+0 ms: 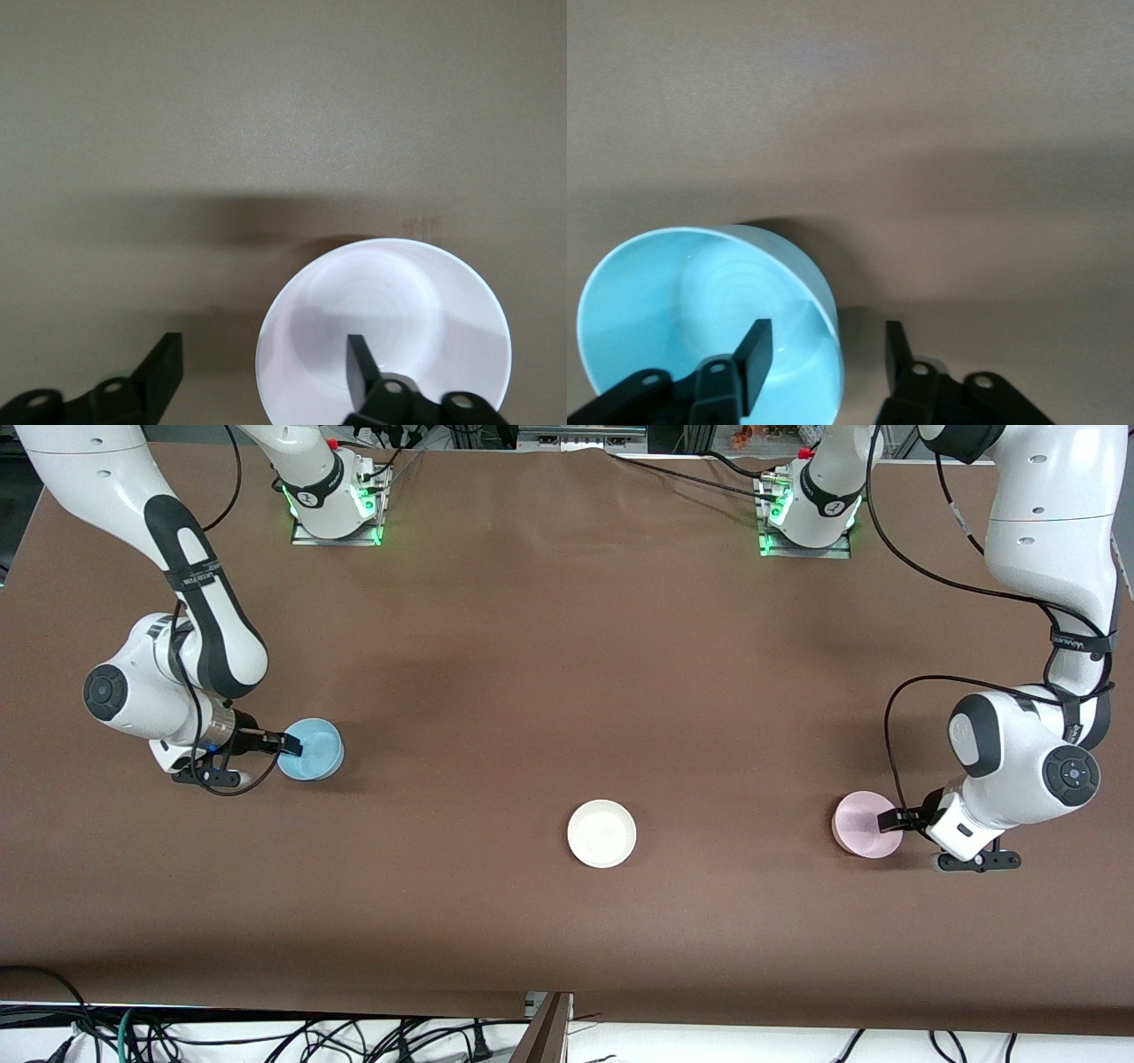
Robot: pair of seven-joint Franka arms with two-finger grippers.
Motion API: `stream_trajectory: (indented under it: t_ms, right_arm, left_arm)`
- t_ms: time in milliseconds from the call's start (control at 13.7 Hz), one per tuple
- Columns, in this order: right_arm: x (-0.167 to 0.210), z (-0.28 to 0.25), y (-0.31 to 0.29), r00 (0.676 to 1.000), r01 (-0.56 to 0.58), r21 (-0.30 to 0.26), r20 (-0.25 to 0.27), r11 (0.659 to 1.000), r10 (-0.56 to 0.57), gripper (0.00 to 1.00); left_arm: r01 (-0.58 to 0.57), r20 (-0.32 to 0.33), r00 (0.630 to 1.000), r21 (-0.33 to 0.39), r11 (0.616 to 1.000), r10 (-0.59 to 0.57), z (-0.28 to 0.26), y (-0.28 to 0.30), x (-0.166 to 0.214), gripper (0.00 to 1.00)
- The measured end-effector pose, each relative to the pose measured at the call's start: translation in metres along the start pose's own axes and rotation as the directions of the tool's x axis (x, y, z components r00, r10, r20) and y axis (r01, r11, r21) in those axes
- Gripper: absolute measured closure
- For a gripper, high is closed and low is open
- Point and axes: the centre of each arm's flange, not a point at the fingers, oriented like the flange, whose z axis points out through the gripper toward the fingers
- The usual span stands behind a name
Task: Stack pink and blue bowls on white bowl
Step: 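Grasp the blue bowl with the right gripper while the left gripper grasps the pink bowl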
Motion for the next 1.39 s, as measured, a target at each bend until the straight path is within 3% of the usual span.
stream_trajectory:
  t_ms: [73,220,366,512,805,1390]
  right_arm:
    - [0.000,0.000,-0.001,1.000,0.001,0.000,0.000,1.000,-0.001,0.44]
    - [0.000,0.000,-0.001,1.000,0.001,0.000,0.000,1.000,-0.001,0.58]
    - [0.000,0.000,-0.001,1.000,0.001,0.000,-0.001,1.000,-0.001,0.64]
    - [0.000,0.000,-0.001,1.000,0.004,0.000,-0.001,1.000,-0.004,0.86]
    - [0.001,-0.001,-0.001,0.999,0.046,0.001,-0.001,0.999,-0.046,0.95]
    - [0.009,-0.013,-0.010,0.998,0.068,0.013,0.005,0.998,-0.068,0.97]
  left_arm:
    - [-0.003,0.002,1.000,0.003,1.000,0.003,0.001,0.000,-0.001,0.22]
    - [-0.036,0.012,0.999,0.039,0.999,0.036,0.004,-0.001,-0.002,0.27]
    - [-0.057,0.017,0.998,0.061,0.997,0.056,0.005,-0.001,-0.003,0.31]
    - [-0.064,0.019,0.998,0.063,0.996,0.062,0.005,0.000,-0.003,0.34]
    - [-0.071,0.028,0.997,0.059,0.996,0.069,0.009,0.002,-0.006,0.40]
    - [-0.081,0.031,0.996,0.052,0.995,0.080,0.010,0.009,-0.006,0.55]
